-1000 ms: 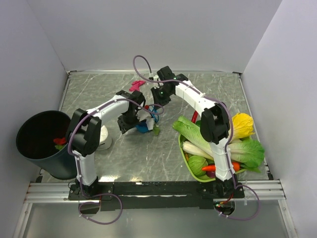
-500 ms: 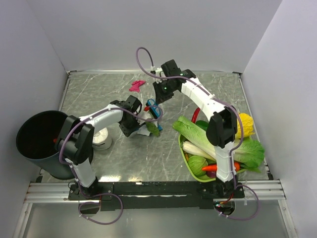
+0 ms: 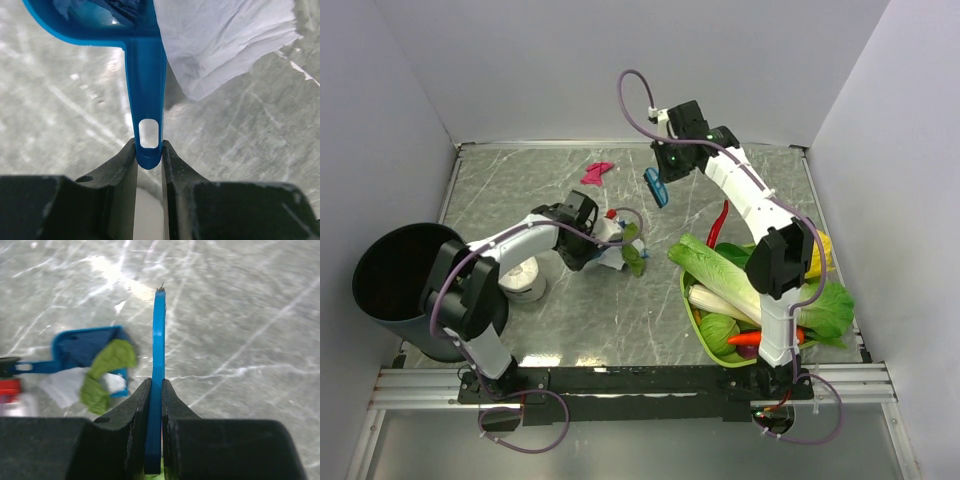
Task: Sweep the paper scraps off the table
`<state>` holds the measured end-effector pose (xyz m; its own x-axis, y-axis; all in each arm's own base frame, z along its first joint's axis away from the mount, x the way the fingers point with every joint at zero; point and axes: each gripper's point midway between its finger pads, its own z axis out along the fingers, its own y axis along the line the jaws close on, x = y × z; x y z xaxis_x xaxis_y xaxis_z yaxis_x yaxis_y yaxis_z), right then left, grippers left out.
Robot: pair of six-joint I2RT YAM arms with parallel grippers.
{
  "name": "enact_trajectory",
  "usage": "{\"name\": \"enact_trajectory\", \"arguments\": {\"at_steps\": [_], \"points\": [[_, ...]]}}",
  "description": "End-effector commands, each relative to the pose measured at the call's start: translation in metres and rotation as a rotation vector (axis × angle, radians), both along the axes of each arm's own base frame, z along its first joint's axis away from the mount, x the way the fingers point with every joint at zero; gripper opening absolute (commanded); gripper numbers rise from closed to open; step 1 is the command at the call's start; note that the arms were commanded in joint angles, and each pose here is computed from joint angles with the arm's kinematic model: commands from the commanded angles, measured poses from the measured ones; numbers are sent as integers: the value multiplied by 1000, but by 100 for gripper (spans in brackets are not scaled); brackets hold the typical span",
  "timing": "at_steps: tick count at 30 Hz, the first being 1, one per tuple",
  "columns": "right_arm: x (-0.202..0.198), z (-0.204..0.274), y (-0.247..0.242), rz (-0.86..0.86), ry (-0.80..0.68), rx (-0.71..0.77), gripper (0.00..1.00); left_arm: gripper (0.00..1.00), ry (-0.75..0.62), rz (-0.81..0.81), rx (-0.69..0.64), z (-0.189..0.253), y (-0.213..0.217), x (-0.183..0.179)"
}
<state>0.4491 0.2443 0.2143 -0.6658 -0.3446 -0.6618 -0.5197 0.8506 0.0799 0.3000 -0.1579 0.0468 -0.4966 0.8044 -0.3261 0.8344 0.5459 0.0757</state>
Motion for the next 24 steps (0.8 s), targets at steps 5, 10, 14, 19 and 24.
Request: {"name": "enact_trajectory", "arguments": {"at_steps": [5,10,14,19,24], "points": [[29,6,-26,-118,-69,-36,0,1,-163,17,-131,61,7,15],[38,-3,-35,-155,-57,-47,0,1,-237,46,-130,81,21,17],[38,-13,-33,-155,-28,-34,0,1,-240,190,-178,104,51,26],[35,-23,-28,-139,4,-22,0,1,-273,281,-207,125,81,27],[34,-26,-26,-130,15,-15,0,1,-322,317,-199,144,96,24]]}}
